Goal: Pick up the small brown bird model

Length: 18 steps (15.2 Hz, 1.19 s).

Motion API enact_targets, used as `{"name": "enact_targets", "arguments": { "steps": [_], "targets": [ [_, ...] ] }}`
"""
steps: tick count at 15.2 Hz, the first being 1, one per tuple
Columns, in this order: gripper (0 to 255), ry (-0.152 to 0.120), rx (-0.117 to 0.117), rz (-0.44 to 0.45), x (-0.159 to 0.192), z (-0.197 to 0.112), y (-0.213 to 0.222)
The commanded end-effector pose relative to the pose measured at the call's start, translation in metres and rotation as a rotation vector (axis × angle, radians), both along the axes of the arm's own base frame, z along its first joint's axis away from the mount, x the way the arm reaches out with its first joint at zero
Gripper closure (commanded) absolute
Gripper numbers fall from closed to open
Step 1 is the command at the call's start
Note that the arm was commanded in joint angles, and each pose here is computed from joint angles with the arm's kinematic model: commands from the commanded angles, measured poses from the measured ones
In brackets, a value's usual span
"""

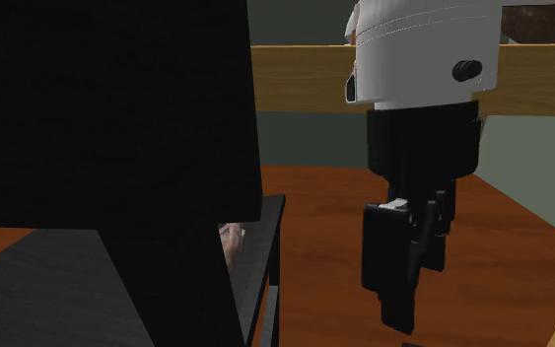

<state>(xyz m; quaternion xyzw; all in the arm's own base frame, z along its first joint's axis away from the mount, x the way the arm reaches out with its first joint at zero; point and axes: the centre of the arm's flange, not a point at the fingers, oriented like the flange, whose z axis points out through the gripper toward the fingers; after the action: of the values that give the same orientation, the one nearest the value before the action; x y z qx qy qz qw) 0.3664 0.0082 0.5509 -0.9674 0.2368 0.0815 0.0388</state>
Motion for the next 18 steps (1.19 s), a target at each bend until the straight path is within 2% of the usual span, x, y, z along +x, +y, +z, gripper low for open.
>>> {"name": "enact_targets", "arguments": {
  "steps": [1, 8, 16, 18],
  "targets": [
    [0, -0.002, -0.021, -0.075, 0.029, -0.002, 0.001],
    [0, -0.006, -0.096, -0.324, 0.116, -0.011, -0.001],
    [0, -0.011, -0.182, -0.607, 0.212, -0.020, -0.030],
    [0, -0.011, -0.184, -0.611, 0.213, -0.025, -0.031]
  ]
}}
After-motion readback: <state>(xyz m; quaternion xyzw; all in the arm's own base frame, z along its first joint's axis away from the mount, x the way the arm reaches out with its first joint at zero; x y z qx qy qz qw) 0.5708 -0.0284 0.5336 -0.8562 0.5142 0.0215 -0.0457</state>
